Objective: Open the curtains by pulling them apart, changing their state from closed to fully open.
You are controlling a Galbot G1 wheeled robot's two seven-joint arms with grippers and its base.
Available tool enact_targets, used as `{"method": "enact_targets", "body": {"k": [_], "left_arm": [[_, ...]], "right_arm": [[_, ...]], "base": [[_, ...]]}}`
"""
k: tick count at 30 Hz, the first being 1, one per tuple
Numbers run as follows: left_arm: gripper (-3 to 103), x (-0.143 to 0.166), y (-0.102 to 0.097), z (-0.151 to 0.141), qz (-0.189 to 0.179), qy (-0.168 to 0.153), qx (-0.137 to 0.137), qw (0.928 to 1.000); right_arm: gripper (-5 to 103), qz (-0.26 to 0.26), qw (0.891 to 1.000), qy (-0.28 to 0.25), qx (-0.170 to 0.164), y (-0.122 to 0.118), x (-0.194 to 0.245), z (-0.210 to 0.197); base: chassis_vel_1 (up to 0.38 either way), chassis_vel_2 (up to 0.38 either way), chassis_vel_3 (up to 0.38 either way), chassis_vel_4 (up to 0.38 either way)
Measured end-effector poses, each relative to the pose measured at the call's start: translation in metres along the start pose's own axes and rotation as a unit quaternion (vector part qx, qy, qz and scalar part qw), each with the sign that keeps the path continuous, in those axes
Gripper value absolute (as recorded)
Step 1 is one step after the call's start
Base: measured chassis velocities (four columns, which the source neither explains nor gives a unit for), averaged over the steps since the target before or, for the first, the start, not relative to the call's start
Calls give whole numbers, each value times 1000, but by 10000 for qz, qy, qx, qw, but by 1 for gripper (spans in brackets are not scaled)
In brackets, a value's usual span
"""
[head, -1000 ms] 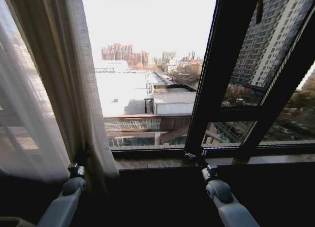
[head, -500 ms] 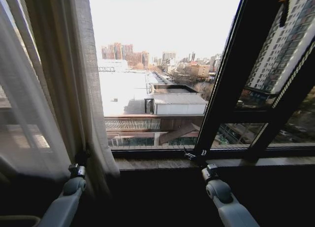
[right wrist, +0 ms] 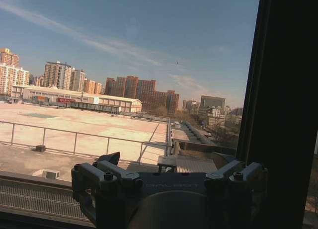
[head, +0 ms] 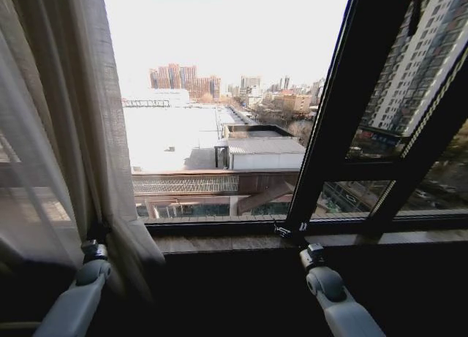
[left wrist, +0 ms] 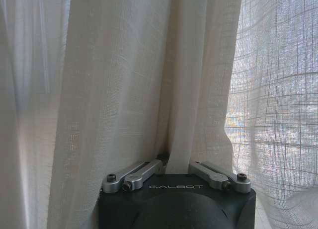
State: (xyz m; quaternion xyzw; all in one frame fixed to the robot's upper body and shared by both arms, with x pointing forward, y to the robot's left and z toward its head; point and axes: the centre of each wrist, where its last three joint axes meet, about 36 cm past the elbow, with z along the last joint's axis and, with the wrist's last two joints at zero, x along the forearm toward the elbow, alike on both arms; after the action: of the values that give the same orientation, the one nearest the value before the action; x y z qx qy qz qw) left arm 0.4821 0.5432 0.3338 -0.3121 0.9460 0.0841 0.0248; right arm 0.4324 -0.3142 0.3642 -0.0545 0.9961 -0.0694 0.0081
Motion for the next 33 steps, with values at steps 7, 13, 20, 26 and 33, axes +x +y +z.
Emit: {"method": "enact_targets", "body": {"k": [7, 13, 20, 26, 33], "left_arm": [[0, -28, 73, 2, -1134, 246, -240, 9930], [0, -43, 122, -4, -1668, 298, -482, 9844], [0, -24, 58, -14, -1035, 174, 13, 9945], [0, -5, 2, -20, -561, 63, 213, 9982], [0, 11, -45, -22, -252, -41, 209, 9995]], "right_arm": [[100, -1, 10000, 0, -1, 0, 0, 0], [100, 0, 10000, 0, 0, 0, 0, 0], [100, 0, 10000, 0, 0, 0, 0, 0], [100, 0, 10000, 0, 0, 0, 0, 0], [100, -1, 10000, 1, 0, 0, 0, 0]], "base": [[0, 0, 0, 0], [0, 0, 0, 0], [0, 0, 0, 0], [0, 0, 0, 0], [0, 0, 0, 0]]}}
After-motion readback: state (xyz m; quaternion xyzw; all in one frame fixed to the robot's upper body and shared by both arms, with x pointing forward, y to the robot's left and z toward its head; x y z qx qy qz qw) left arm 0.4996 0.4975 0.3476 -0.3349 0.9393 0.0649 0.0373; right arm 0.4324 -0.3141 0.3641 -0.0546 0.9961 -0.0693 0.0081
